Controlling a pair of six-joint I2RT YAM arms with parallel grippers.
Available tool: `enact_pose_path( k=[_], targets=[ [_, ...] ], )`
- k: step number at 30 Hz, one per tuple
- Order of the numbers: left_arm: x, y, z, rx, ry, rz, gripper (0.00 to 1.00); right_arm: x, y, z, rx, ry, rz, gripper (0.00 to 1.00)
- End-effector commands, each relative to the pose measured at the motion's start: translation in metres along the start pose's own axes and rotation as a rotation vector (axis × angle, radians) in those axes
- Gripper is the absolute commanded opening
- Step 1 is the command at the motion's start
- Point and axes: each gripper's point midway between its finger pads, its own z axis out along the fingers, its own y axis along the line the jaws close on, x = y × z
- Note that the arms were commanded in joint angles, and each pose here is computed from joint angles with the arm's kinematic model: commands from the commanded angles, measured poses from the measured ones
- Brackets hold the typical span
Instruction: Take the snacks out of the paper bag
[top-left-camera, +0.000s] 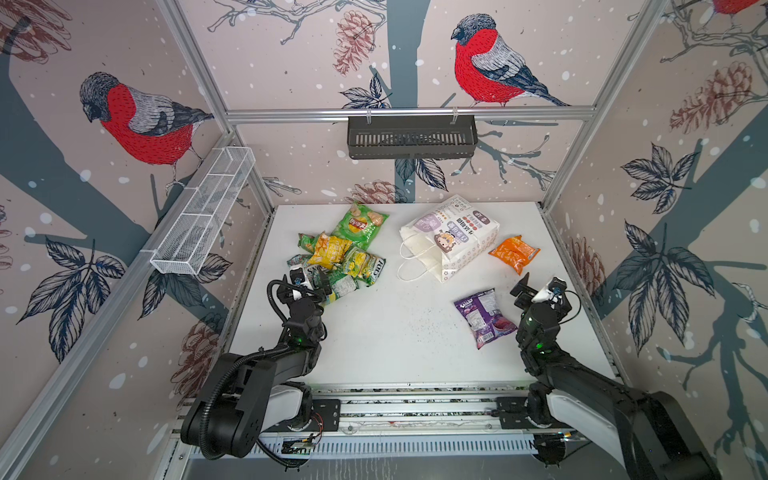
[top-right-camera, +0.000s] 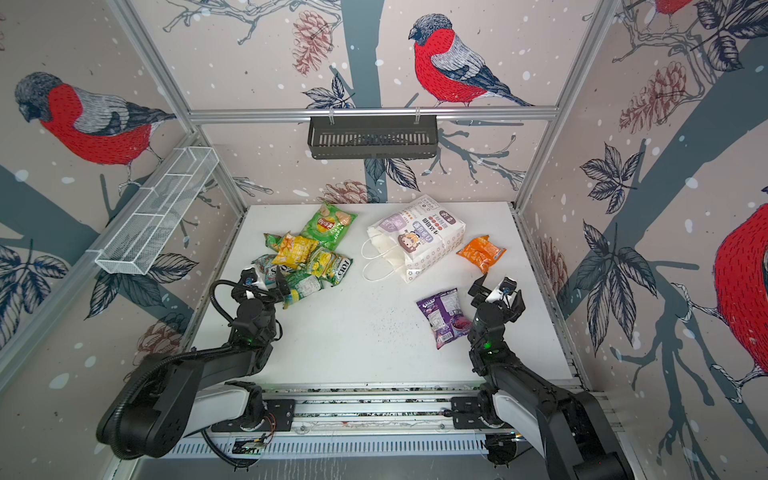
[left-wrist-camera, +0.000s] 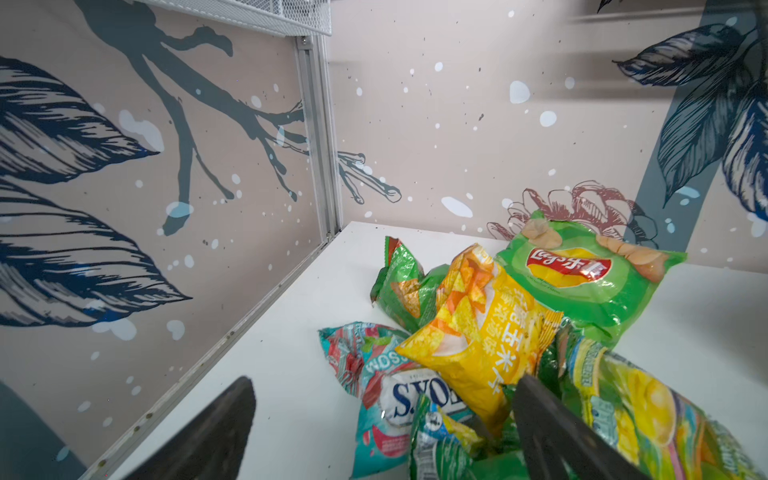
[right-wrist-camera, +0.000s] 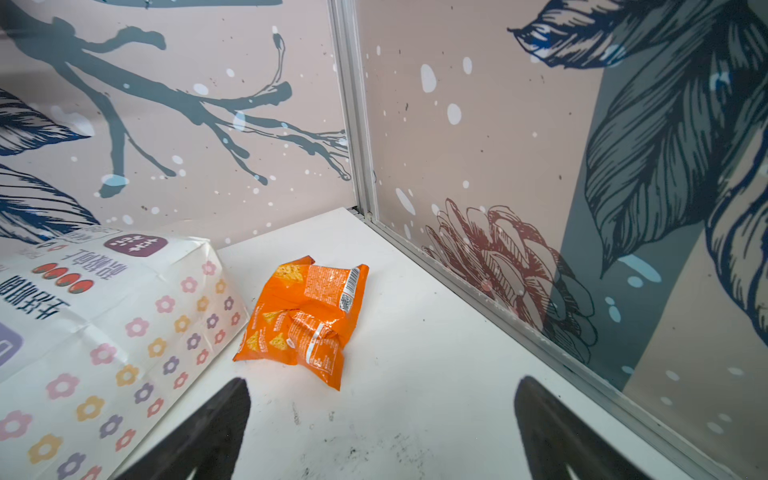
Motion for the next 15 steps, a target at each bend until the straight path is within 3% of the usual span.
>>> enact_pose_path(
  k=[1, 8, 15],
  targets=[
    [-0.020, 0.015, -0.005, -0.063, -0.110, -0.038, 0.96, -0.003, 0.005, 0.011, 0.000, -0.017, 0.046, 1.00],
    [0.008, 0.000, 0.019, -0.004, -0.031, -0.002, 0.97, 0.013, 0.016, 0.044, 0.030, 0.069, -0.021, 1.00],
    [0.030, -0.001, 0.039, 0.053, 0.061, -0.030, 0.96, 0.006, 0.011, 0.040, 0.001, 0.026, -0.021, 1.00]
  ],
)
